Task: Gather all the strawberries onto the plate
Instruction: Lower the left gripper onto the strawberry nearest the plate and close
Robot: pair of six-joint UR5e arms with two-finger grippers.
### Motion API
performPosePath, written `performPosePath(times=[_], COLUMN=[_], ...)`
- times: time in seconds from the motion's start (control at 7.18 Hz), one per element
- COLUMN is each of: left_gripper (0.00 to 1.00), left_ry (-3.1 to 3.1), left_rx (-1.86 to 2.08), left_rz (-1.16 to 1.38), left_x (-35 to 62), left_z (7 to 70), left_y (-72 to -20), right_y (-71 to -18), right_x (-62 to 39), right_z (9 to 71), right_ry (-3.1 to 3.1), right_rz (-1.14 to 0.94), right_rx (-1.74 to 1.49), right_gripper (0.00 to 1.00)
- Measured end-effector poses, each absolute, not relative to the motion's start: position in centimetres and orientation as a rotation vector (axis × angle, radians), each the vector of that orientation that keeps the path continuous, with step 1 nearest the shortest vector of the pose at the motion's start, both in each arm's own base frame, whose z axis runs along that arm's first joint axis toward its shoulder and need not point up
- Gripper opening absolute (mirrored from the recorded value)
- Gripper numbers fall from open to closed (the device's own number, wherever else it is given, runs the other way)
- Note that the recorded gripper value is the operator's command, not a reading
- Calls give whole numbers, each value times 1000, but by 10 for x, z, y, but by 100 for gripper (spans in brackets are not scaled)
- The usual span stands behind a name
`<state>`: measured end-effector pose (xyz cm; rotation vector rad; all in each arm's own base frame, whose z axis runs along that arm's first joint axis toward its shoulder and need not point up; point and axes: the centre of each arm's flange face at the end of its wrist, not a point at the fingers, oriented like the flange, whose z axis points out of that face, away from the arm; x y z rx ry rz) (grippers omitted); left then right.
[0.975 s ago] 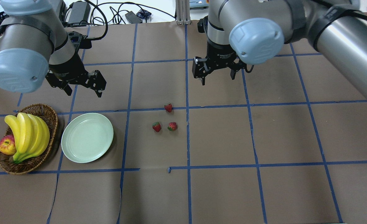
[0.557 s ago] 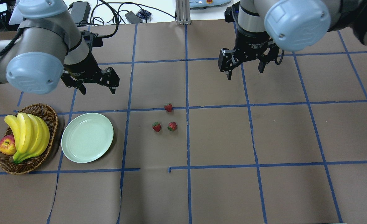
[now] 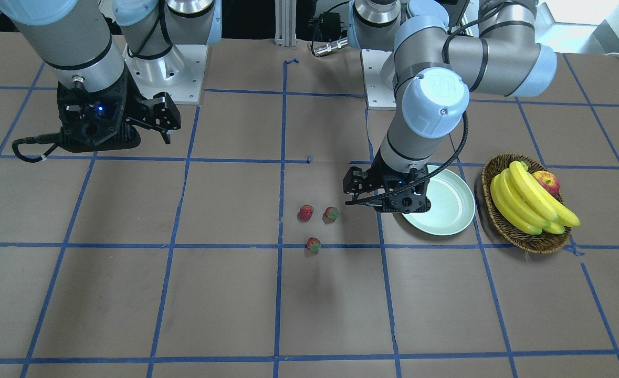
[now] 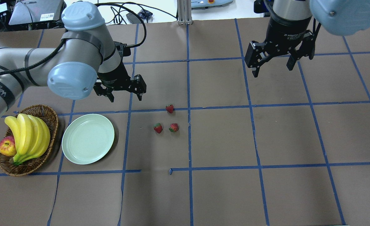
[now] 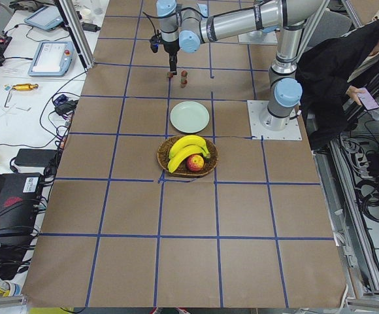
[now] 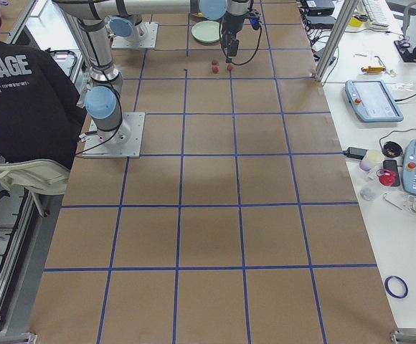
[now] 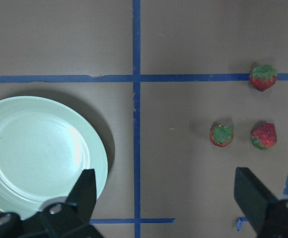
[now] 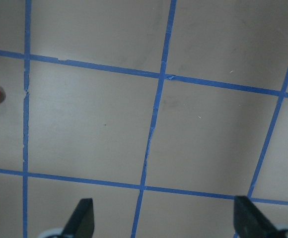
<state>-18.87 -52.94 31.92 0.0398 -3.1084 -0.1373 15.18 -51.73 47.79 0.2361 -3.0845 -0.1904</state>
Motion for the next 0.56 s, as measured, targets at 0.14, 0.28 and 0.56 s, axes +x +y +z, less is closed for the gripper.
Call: performPosePath(times=[0.14,0.28,0.56], left_gripper=[100,100,98], left_ry=[-3075,-3054,-3016], left_rx=[60,72,82], left_rz=[-168,-214,-309], left_x=[-203,-213,-222], left_z=[300,279,243], left_y=[-531,-532,-535], right_y=[-517,-518,-519], right_x=[147,141,133], right_z=[479,478,473], right_ry=[-3087,-3089,-3093], right_rz=[-193,-202,-222], right_rx=[223,208,185], right_gripper=[100,100,100])
